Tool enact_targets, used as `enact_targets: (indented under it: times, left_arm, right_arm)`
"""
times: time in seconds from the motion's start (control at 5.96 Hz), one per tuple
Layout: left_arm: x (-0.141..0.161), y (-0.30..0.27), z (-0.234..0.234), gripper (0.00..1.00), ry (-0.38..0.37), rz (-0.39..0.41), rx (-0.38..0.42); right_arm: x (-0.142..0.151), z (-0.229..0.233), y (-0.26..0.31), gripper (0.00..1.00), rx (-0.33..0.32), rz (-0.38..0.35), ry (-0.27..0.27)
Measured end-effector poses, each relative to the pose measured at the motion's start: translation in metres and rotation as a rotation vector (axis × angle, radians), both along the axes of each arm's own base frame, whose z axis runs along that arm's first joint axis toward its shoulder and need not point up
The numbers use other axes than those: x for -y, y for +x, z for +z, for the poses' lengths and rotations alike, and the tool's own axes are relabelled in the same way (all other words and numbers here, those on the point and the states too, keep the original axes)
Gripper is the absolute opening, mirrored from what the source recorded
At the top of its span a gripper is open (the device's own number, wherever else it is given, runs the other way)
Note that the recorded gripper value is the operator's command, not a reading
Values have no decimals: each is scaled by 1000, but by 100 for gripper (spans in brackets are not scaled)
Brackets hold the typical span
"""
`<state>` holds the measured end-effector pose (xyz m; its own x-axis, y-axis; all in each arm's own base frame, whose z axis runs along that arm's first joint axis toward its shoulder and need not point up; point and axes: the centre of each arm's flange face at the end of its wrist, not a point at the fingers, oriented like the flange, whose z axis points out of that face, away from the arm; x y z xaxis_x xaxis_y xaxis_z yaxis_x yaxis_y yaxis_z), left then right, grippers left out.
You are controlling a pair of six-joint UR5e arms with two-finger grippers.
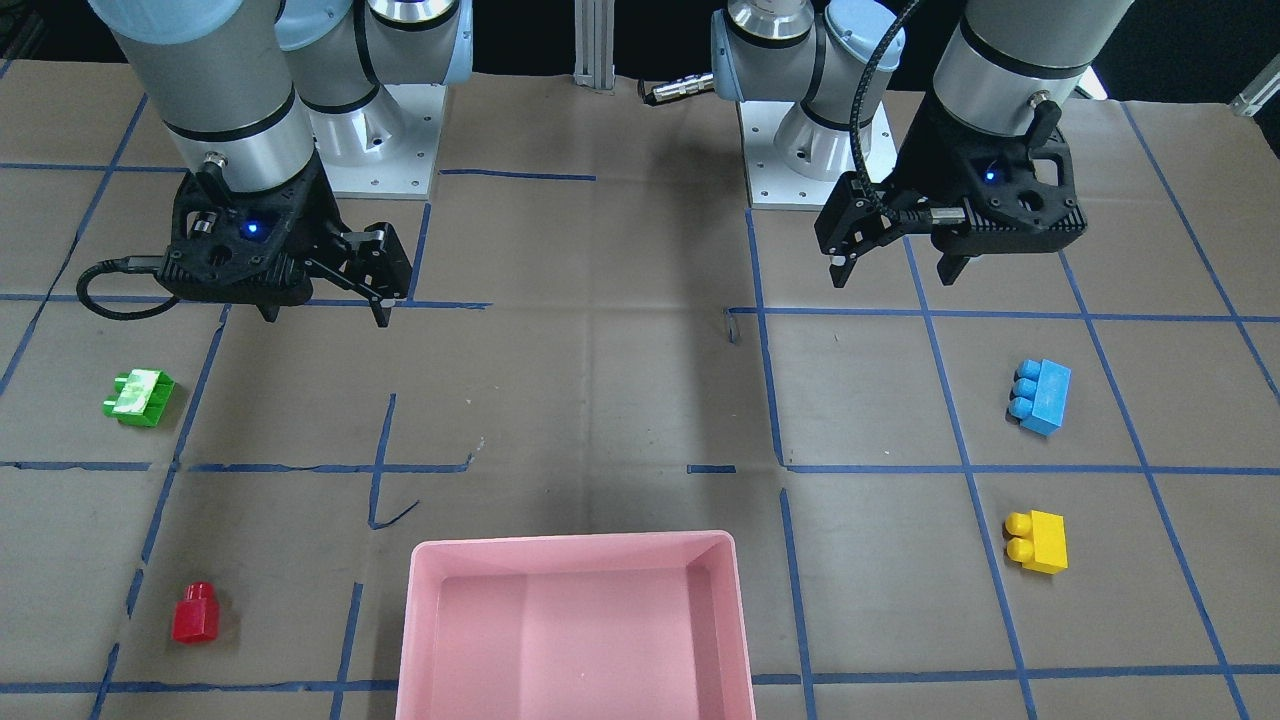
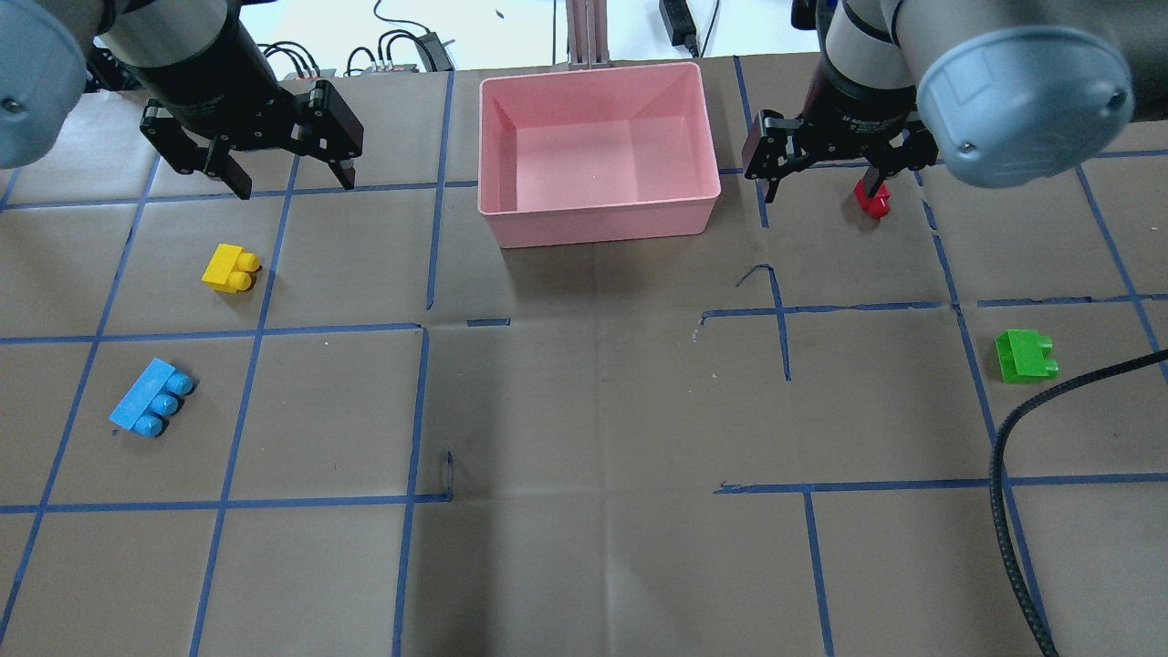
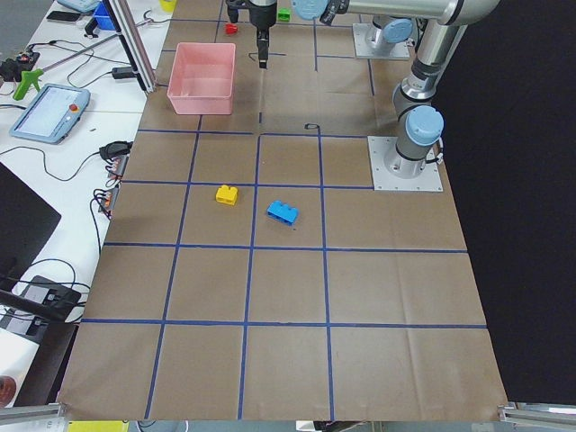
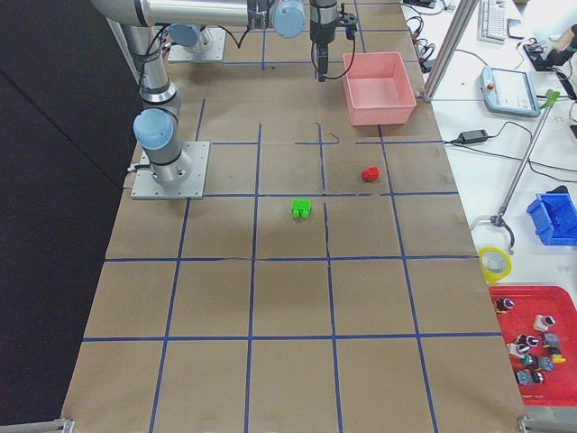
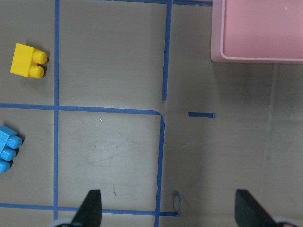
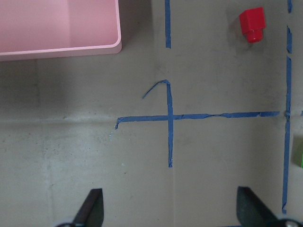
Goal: Put all blocks into box
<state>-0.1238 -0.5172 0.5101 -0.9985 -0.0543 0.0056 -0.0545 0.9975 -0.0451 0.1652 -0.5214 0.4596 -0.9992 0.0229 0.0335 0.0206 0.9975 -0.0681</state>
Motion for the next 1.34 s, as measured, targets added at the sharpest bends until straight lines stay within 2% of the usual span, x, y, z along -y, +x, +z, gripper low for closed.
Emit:
enact_targets:
  times: [0.5, 0.84, 1.18, 1.34]
  left_arm:
    - [-3, 16, -5, 99, 13, -3, 5]
    - [-6, 70, -16, 99, 34, -21, 3]
    - [-25, 154, -30, 99, 60, -115, -3]
    - [-39, 196, -38, 99, 72, -207, -11]
  right_arm:
    - [1, 2, -1, 100, -7, 3, -5]
    - [1, 2, -1, 100, -10, 5, -3]
    - [-1, -3, -1, 100, -12, 9, 13]
    - [-1, -4, -1, 100, -10, 10, 20]
